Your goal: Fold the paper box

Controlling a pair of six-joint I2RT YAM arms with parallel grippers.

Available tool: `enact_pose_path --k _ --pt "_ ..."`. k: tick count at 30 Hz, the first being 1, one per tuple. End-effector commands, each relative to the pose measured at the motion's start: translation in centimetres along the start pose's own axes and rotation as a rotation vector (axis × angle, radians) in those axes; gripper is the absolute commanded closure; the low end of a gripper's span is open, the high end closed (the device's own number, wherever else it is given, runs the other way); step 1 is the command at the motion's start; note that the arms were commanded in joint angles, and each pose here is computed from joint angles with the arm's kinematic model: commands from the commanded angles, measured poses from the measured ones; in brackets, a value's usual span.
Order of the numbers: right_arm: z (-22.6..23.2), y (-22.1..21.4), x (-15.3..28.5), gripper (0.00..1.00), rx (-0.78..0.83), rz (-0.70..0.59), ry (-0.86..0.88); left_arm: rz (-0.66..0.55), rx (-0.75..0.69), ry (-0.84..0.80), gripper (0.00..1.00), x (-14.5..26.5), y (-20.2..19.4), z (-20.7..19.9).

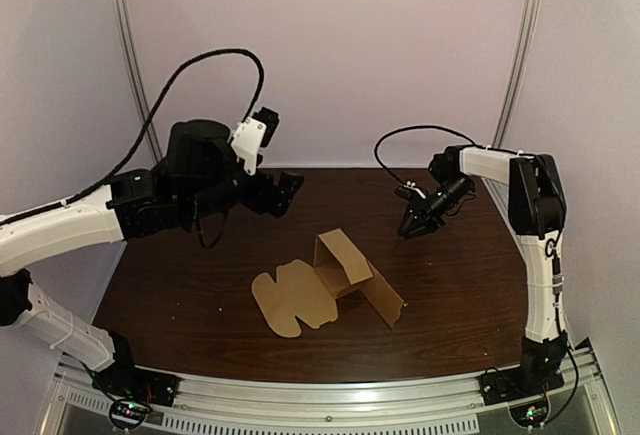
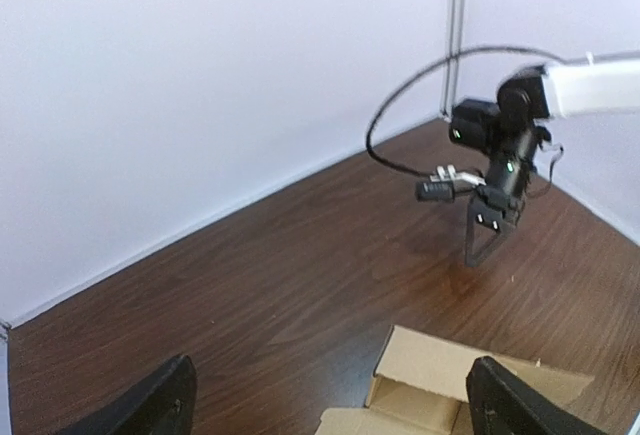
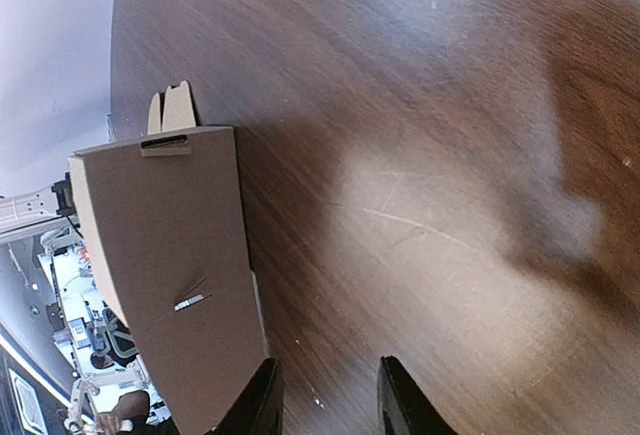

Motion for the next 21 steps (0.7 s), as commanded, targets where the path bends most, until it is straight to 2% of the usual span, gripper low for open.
enact_pose_path --k 1,2,4,10,13,16,18,21 --pt "3.5 -0.8 2.1 0.67 0.111 -0.065 0.014 -0.125 0.193 0.175 0.03 3.8 7.9 5.6" --pt "4.0 -1.0 2.4 0.67 0.121 -0.071 0.019 -0.160 0.235 0.181 0.03 5.2 10.6 6.4" --pt "4.9 -1.5 3.0 0.66 0.138 -0.084 0.035 -0.182 0.295 0.150 0.03 6.7 13.0 6.7" --pt "6.1 -2.5 3.3 0.65 0.153 -0.100 0.066 -0.351 0.430 -0.050 0.02 11.5 17.6 5.9" --pt "5.8 -2.5 3.0 0.65 0.153 -0.096 0.047 -0.444 0.490 -0.115 0.03 13.0 18.5 5.7" --pt "5.8 -2.3 2.4 0.65 0.164 -0.087 0.023 -0.503 0.589 -0.060 0.02 13.6 17.8 7.9" --pt "6.1 -2.3 1.8 0.65 0.174 -0.072 0.020 -0.537 0.727 -0.063 0.03 13.1 16.7 9.6" --pt "6.6 -2.6 1.1 0.65 0.190 -0.054 0.017 -0.607 0.901 -0.180 0.07 12.3 16.7 11.6"
Point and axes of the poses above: each gripper's point midway between its finger pads, its own x axis back along the fingers, its own z axis along the line the jaws close on, y = z × x, the point moved 1 cm from there along x, back along the fingers, and after that the axes turned 14 degrees about -x, right-handed, at the moved point
